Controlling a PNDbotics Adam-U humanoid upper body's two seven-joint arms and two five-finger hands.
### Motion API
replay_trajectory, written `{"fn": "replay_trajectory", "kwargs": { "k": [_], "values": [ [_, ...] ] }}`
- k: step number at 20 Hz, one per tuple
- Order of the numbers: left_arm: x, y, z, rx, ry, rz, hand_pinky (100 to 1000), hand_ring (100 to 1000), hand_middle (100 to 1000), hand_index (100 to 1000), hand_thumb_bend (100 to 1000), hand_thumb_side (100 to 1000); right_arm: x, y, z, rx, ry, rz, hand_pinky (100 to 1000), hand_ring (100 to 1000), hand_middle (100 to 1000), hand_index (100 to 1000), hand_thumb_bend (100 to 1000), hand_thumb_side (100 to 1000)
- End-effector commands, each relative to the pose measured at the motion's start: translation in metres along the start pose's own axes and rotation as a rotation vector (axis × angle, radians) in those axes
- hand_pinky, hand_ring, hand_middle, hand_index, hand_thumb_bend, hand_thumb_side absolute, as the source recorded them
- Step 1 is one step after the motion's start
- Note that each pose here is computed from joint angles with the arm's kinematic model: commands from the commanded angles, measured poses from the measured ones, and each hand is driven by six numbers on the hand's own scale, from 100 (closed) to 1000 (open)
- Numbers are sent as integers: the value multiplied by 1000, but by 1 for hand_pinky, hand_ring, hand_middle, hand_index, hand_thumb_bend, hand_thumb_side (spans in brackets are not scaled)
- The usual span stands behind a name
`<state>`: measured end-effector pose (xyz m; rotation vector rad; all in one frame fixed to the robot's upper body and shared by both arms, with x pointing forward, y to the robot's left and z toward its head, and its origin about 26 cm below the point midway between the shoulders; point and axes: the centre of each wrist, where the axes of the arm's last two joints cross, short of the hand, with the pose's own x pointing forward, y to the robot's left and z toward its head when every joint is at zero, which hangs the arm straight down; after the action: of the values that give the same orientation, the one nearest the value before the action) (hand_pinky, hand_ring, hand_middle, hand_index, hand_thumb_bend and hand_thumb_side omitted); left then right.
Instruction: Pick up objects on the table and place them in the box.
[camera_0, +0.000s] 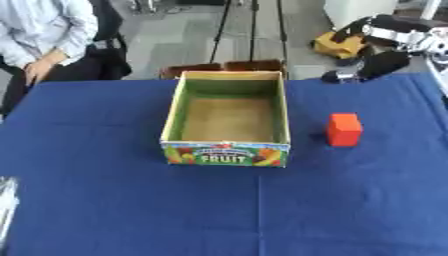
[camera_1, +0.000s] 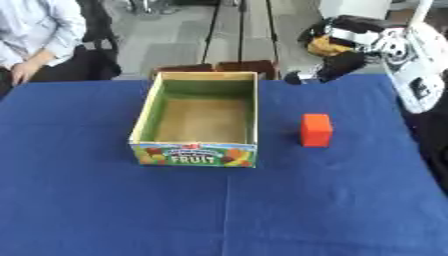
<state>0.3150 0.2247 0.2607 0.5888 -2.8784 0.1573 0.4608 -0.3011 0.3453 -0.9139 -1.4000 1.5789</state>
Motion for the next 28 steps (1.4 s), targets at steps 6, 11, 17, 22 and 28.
{"fn": "replay_trajectory", "kwargs": {
  "k": [6,11,17,22,28],
  "values": [
    [3,3,-7,-7,-32,-1,737,861,837,944,100,945,-5,-10,3,173,12,-27,864,994,886,992,554,343],
    [4,3,-7,-9,-31,-1,735,861,837,944,100,944,-13,5,-4,237,19,-35,882,1000,913,1000,490,326],
    [3,3,-7,-9,-28,-4,733,861,837,944,100,944,-19,14,-4,268,19,-23,884,1000,923,1000,466,334],
    [3,3,-6,-7,-26,-6,731,860,837,944,100,942,-30,29,-2,314,48,-16,892,1000,950,1000,450,327],
    [3,3,-6,-4,-23,-5,727,860,836,944,100,939,-40,46,-1,378,103,8,891,1000,957,1000,431,322]
  ]
}}
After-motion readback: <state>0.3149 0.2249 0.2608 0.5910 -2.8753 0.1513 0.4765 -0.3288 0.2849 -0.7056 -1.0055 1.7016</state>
